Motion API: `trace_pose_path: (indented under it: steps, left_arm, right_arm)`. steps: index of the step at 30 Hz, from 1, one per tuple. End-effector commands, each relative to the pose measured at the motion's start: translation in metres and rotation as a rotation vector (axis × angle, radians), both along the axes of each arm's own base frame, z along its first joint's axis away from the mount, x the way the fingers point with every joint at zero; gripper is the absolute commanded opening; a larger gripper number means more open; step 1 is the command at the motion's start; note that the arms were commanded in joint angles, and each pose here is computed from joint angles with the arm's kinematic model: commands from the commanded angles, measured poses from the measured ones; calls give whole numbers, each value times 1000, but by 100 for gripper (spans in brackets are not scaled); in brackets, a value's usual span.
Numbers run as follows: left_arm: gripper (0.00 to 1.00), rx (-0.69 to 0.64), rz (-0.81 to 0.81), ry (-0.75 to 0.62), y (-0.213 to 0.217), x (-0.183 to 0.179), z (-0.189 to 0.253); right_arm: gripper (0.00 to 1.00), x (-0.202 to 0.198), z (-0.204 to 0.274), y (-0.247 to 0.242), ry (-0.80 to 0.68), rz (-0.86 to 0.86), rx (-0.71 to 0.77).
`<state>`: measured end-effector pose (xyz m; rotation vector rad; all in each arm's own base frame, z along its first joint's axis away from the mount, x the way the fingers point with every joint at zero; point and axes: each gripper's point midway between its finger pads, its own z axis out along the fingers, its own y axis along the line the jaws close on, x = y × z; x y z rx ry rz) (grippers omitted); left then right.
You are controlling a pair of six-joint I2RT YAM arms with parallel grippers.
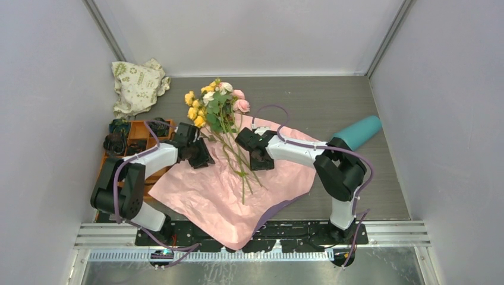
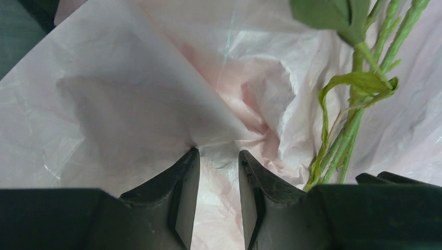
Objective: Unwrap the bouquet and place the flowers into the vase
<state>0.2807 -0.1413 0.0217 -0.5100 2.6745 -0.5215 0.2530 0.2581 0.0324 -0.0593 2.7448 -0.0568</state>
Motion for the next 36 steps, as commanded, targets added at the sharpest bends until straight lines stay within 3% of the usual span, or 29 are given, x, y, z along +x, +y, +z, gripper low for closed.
trace_pose_path:
  steps: [1,8,15,22,29,36]
  left_arm:
    - [35,85,18,42,10,6,-29]
    - [34,101,44,55,16,30,-36]
    - [31,75,127,52,49,56,-38]
    - [29,89,131,24,62,71,-22]
    - [28,2,98,-67,44,48,28]
    - [30,-29,71,-244,35,26,102]
  right_arm:
    - [47,23,11,24,-32,7,113]
    - [48,60,-18,21,28,-39,119]
    - [48,120,-36,10,30,-109,131]
    - [46,157,-16,0,-25,-125,133]
    - [48,116,74,8,-185,-33,205]
    - [49,14,79,13,-127,87,152]
